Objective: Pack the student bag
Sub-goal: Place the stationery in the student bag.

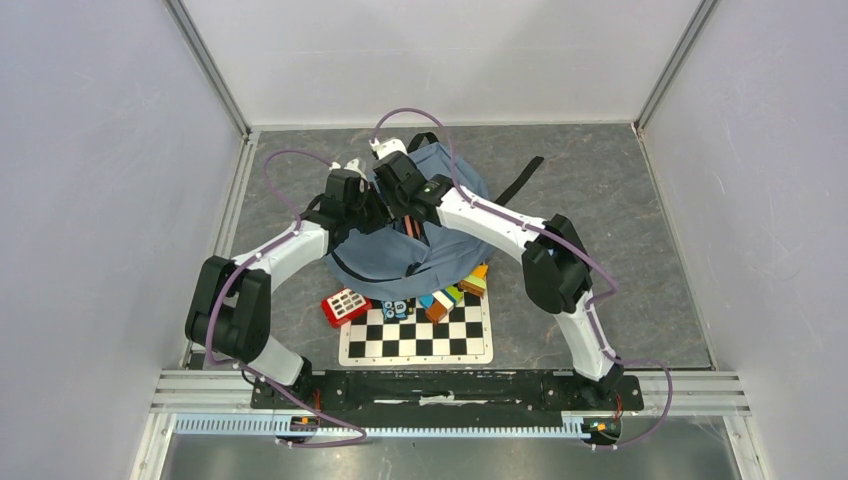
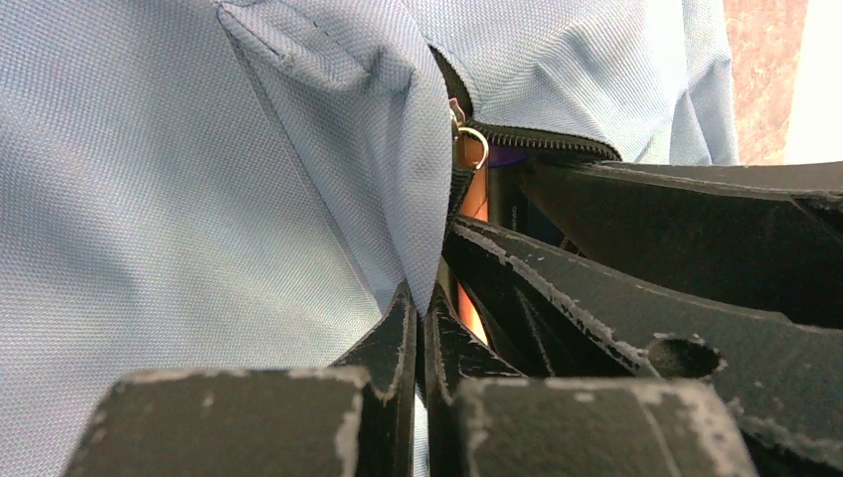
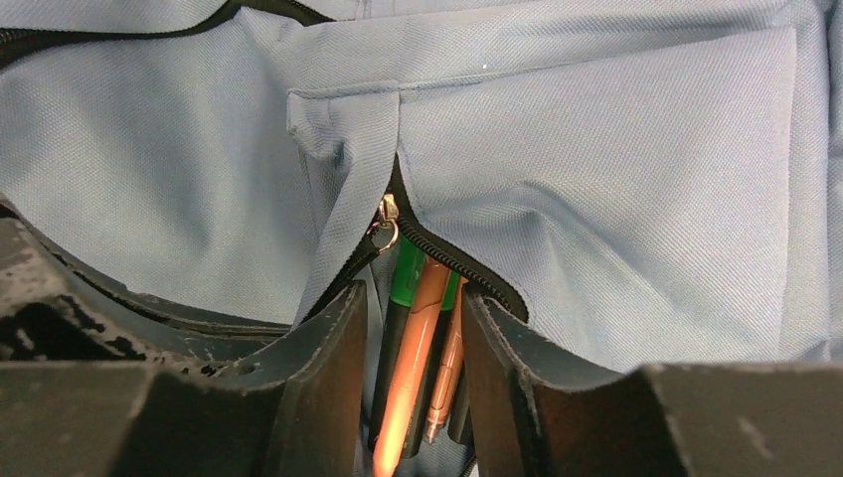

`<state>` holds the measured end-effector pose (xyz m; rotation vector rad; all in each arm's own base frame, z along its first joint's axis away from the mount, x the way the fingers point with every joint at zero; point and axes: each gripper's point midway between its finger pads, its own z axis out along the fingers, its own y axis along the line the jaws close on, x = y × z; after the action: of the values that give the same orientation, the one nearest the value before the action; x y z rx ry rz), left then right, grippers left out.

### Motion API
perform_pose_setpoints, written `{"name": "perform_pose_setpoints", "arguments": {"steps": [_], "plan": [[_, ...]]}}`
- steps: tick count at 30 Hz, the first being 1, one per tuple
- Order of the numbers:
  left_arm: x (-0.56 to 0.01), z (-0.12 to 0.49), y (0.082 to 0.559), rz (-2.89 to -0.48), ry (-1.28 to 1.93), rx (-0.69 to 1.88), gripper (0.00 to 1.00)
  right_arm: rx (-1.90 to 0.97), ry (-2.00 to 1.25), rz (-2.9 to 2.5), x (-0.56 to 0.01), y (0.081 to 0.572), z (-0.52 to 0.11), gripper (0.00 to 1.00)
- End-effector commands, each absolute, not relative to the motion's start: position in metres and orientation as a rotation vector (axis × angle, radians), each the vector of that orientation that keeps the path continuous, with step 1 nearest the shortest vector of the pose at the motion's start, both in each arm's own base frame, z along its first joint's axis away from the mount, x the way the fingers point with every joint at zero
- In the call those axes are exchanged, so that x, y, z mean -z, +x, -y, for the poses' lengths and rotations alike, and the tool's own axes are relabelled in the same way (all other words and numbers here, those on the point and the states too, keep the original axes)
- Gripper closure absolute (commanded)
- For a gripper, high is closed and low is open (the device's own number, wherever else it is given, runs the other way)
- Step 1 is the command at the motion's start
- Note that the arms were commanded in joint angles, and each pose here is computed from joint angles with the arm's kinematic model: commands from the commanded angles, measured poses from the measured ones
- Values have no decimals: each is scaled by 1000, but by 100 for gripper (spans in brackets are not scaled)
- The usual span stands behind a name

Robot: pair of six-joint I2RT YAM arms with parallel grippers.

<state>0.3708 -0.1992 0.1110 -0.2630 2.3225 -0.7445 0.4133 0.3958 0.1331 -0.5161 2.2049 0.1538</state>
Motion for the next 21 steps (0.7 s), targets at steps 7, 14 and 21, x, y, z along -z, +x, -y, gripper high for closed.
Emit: {"name": "perform_pose_setpoints", "arguments": {"steps": [7,14,21], "plan": [[-122,212,358,-2362,-205,805,98,-204,-523,-2075,-191,405,-387,52],[-113,206,357,-2411,-218,774,98,-336,-596,-1987,-235,370,-371,45],[-118,203,363,-2400,-239,761,98,-161,-485,-2030,-241,360,-283,39]]}}
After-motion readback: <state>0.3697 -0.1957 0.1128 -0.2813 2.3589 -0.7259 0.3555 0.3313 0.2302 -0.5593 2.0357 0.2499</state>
